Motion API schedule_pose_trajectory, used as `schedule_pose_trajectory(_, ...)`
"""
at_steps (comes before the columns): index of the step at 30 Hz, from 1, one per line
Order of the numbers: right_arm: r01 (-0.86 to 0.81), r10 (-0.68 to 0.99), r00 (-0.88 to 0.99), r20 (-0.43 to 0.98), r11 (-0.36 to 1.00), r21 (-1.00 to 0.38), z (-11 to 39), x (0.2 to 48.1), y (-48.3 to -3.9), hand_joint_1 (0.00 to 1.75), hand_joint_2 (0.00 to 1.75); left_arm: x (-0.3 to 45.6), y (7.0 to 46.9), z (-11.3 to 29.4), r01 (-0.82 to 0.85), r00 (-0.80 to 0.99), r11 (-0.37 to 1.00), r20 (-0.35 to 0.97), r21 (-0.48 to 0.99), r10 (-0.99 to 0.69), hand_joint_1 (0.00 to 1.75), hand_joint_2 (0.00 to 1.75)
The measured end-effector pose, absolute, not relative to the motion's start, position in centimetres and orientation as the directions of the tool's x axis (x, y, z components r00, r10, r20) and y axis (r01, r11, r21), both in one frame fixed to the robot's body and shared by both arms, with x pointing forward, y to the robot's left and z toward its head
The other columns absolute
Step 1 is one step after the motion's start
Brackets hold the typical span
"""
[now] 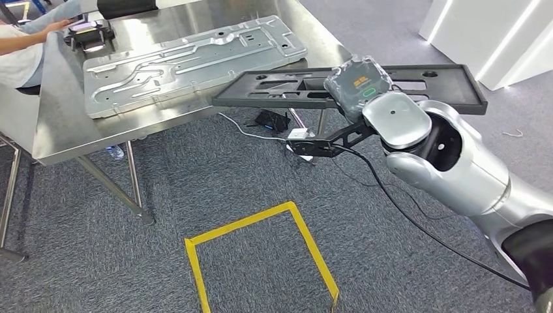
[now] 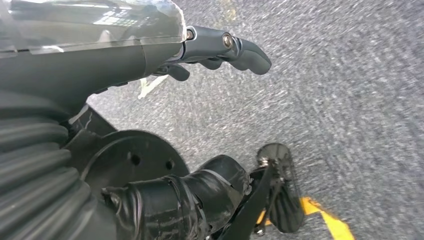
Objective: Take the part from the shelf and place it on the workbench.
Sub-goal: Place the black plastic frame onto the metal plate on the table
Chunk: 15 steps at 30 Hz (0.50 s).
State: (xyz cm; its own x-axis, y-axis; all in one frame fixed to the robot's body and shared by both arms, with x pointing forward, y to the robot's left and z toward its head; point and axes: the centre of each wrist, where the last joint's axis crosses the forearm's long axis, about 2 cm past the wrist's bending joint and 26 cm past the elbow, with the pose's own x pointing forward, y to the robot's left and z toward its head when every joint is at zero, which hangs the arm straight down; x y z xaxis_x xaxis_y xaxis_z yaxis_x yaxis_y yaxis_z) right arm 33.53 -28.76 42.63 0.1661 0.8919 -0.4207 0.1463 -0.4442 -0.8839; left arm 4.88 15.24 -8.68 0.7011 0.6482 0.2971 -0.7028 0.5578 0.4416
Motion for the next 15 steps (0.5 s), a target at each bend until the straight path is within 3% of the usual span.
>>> schedule_pose_trajectory(15,0.144,0.897,0.139,-0.42,-0.438,-0.888,42.25,33.79,-28.44,1.75,1.75,4.82,15.31,-8.71,-0.703,0.701,0.554,0.305,0.445,0.644,0.0,1.75)
